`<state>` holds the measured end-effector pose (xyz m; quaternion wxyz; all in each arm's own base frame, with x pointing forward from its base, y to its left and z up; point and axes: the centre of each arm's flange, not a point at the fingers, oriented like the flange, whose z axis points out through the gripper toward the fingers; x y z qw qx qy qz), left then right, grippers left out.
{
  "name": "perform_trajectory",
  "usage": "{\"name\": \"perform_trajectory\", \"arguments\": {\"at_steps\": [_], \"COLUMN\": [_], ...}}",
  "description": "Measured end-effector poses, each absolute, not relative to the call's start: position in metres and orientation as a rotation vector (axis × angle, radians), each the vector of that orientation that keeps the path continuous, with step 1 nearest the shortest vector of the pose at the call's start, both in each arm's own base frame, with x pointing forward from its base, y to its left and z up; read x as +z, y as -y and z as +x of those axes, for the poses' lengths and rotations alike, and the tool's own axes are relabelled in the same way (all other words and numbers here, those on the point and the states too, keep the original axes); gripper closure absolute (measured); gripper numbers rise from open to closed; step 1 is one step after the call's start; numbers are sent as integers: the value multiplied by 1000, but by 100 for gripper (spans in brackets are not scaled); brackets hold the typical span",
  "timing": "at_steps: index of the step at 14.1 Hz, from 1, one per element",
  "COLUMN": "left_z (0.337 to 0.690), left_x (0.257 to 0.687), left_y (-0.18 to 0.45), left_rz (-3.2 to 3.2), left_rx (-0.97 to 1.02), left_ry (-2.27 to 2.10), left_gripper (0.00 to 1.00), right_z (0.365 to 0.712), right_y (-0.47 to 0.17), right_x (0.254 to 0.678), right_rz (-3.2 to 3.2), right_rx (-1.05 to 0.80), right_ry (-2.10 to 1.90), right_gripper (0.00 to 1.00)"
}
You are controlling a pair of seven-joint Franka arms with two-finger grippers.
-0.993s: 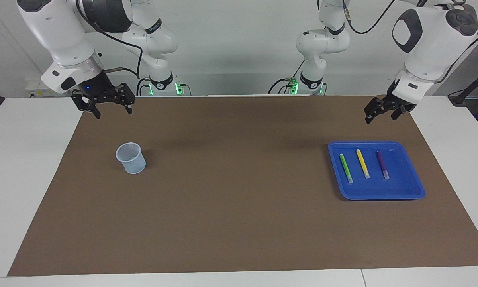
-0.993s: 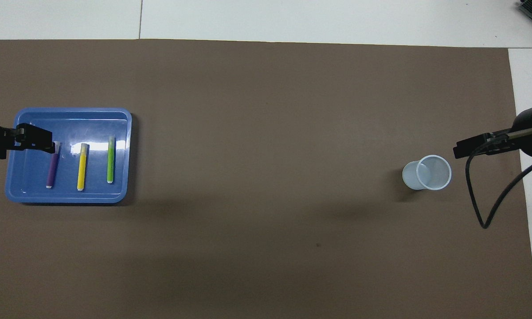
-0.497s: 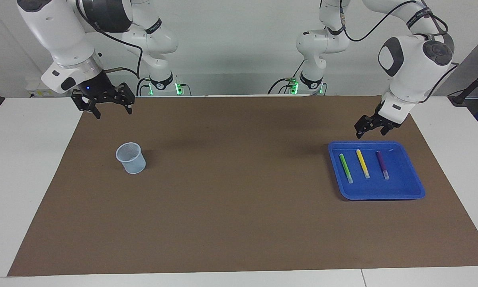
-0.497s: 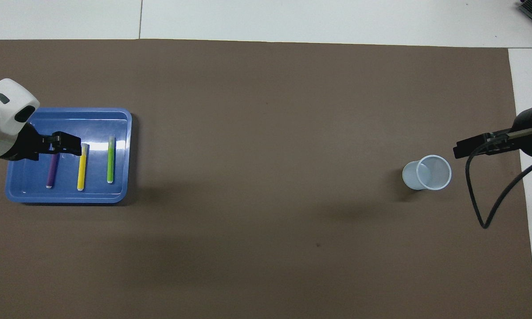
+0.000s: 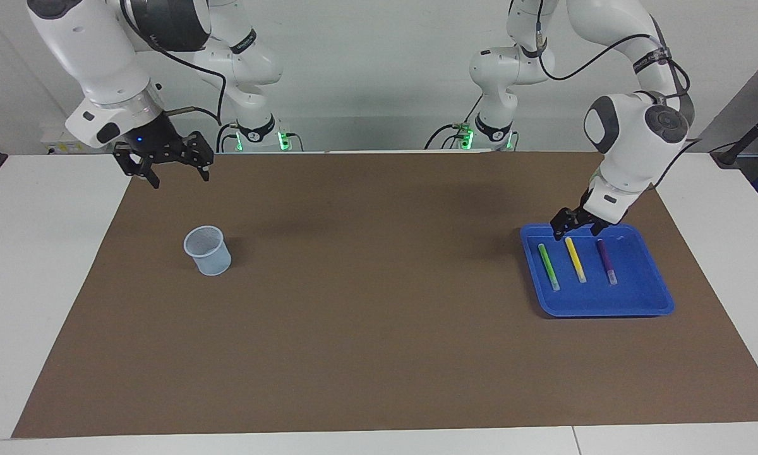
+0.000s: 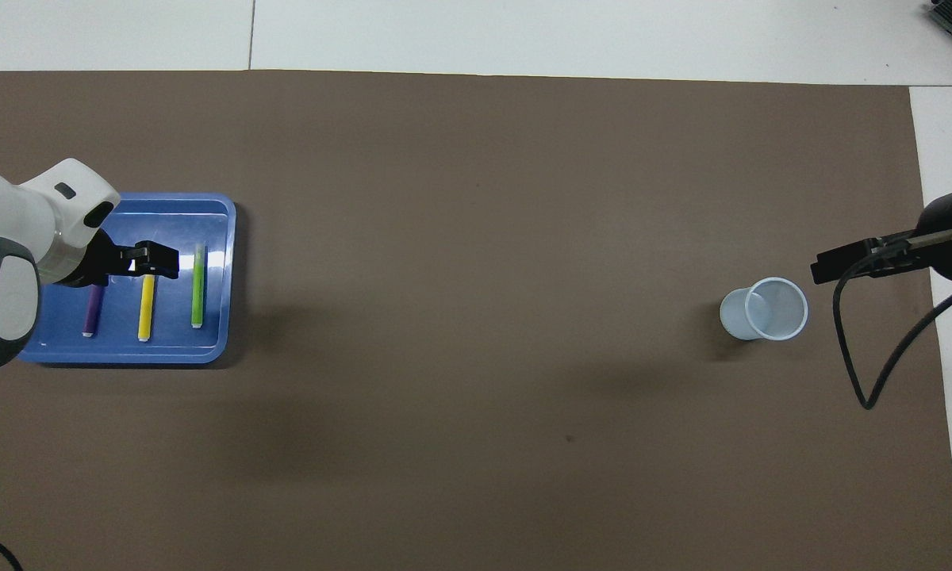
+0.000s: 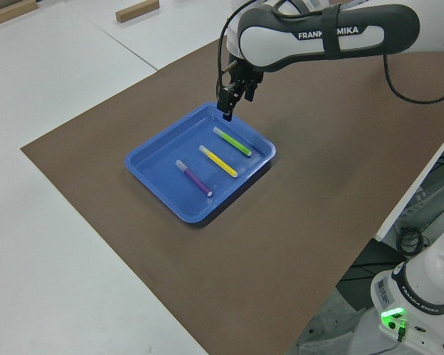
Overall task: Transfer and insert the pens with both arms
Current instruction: 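Lower the left gripper onto the green pen in the tray and grasp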
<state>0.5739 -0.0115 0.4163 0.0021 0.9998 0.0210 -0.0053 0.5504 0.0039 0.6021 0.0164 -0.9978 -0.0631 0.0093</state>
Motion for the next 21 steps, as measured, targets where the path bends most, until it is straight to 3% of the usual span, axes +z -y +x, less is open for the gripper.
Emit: {"name": "perform_trajectory", "arguments": {"at_steps": [6, 15, 17, 18, 21], "left_z": [587, 586, 583, 583, 585], "left_x": [355, 319, 311, 307, 302], "left_y": [15, 15, 15, 16, 16], "left_rz": [3116, 3113, 3113, 3113, 3113], "left_rx": [-21, -93, -116, -123, -115], "left_ry": [-81, -86, -82, -81, -80], "left_gripper": [0, 0, 19, 24, 16], "right_z": [550, 550, 550, 550, 550], "right_y": [-4, -4, -4, -4, -4], "right_x": [602, 602, 602, 602, 601], "right_rz": [-3103, -3103, -3103, -3103, -3102], "right_rx": [29, 29, 29, 29, 40], "right_ry": [196, 196, 196, 196, 196], "right_gripper": [0, 0, 0, 0, 0]}}
